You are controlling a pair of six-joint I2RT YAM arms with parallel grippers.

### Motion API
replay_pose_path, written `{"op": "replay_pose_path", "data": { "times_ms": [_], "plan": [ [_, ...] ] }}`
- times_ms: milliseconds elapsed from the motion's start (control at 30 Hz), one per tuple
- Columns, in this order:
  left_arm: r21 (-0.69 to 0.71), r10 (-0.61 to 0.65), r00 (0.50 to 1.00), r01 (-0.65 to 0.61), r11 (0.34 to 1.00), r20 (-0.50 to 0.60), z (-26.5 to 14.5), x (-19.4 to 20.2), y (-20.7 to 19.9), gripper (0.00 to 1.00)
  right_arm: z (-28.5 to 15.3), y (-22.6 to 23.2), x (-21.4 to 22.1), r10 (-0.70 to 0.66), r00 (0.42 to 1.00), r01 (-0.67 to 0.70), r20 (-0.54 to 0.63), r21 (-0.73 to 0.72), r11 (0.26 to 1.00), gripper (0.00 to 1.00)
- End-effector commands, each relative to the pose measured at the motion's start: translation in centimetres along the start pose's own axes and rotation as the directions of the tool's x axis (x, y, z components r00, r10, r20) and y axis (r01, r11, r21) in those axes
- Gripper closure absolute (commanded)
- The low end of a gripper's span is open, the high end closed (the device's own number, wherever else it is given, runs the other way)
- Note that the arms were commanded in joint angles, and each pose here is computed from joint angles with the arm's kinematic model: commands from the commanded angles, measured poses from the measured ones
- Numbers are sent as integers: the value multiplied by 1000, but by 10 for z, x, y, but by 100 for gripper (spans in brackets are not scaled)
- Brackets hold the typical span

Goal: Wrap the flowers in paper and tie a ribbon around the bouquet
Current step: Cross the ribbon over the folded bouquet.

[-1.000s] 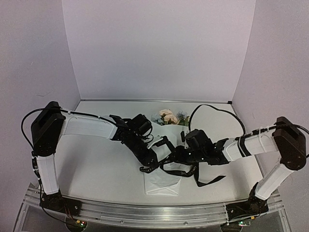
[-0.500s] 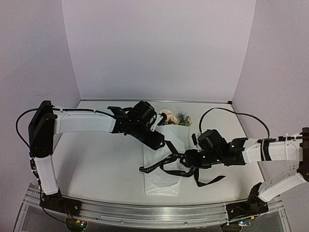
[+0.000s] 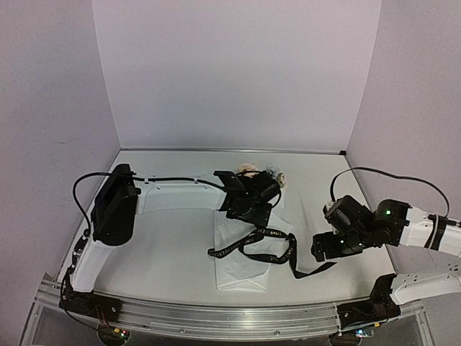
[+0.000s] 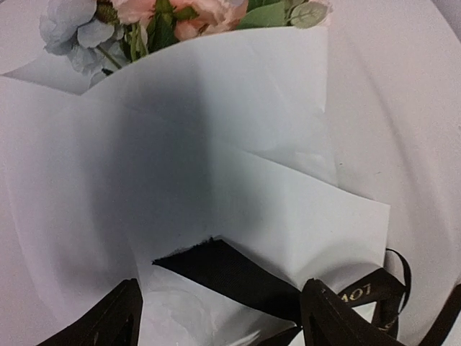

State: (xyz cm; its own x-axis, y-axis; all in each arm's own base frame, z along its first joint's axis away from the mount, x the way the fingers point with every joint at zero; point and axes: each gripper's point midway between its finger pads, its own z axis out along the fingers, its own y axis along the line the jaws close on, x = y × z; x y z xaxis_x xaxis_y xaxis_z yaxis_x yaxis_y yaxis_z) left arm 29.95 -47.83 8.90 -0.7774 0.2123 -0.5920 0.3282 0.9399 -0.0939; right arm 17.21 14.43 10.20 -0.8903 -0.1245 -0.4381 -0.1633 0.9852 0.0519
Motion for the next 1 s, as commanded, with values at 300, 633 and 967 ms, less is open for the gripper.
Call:
{"op": "replay_pose_path", "data": {
  "times_ms": [300,633,967],
  "plan": [
    [-176,-83,994,94,980,71,18,-6,15,42,-7,-36,22,-67,998,67,-6,82,994,9],
    [-137,-113,985,130,982,130,-1,-23,9,49,-7,-37,29,-78,997,79,-24,67,995,8],
    [-124,-180,966,205,971,185,-18,-28,2,26,-14,-33,29,-84,996,85,-33,38,996,8]
  ]
}}
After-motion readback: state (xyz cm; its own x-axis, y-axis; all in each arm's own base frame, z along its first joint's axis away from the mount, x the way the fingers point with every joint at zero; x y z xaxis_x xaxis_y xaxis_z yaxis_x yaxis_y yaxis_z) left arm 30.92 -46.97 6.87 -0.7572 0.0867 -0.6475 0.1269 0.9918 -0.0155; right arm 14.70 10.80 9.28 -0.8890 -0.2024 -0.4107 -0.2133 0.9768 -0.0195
